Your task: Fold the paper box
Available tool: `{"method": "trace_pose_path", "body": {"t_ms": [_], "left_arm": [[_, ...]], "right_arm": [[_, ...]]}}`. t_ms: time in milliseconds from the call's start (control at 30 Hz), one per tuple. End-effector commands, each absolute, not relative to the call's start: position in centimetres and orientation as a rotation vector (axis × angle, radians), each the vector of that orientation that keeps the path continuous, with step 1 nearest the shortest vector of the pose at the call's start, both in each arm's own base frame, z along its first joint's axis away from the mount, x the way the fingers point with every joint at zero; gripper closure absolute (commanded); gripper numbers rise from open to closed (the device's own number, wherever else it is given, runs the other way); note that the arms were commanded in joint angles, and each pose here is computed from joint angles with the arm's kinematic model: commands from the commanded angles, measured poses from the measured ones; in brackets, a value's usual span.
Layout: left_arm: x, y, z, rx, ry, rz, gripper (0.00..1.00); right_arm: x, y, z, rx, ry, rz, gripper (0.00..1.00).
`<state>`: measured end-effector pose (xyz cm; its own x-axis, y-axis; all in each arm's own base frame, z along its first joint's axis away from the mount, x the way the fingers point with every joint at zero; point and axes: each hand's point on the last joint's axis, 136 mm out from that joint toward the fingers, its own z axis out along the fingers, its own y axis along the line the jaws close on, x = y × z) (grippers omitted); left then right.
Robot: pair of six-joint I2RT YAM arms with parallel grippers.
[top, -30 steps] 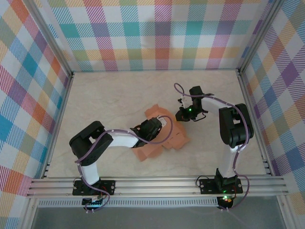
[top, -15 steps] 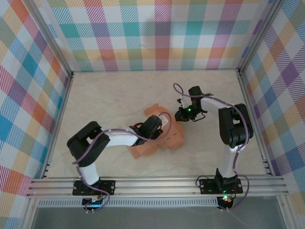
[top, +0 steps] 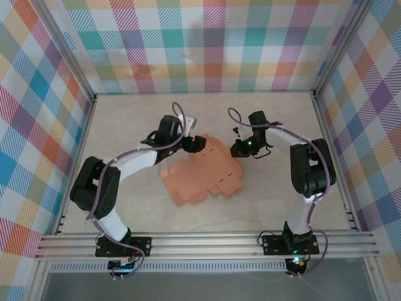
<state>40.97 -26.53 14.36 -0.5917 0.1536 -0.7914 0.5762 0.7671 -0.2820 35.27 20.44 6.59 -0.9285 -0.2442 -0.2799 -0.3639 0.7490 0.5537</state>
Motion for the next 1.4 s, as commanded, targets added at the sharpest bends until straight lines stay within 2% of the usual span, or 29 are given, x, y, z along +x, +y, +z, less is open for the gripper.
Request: {"method": "trace_pose_path", "body": {"t_ms": [0,67,200,233,533,1367], "left_arm": [[40.5,-28.7,14.3,0.672,2.183,-1.022,0.22],[40.9,-29.6,13.9,0.772,2.191,-1.058,0.25],[41.5,-30.8,12.8,0.888,2.283,-1.113,0.39],[41.6,-31.0,12.6,0.926,2.288,-1.115,0.39],[42.1,-32.6,11.4,1.126,2.277,-1.139,0.38],[38.9,-37.2,10.6,1.170,2.229,-1.186,0.42]], "right_arm": [[35.5,20.9,8.3,-0.587,2.692,0.923,1.00],[35.5,21.1,8.5,-0.611,2.685,0.931,1.00],[35.7,21.2,8.7,-0.612,2.695,0.945,1.00],[35.7,21.4,8.8,-0.619,2.694,0.953,1.00],[35.6,21.6,8.8,-0.619,2.716,0.972,1.00],[36.8,22.0,8.6,-0.563,2.718,0.976,1.00]]}}
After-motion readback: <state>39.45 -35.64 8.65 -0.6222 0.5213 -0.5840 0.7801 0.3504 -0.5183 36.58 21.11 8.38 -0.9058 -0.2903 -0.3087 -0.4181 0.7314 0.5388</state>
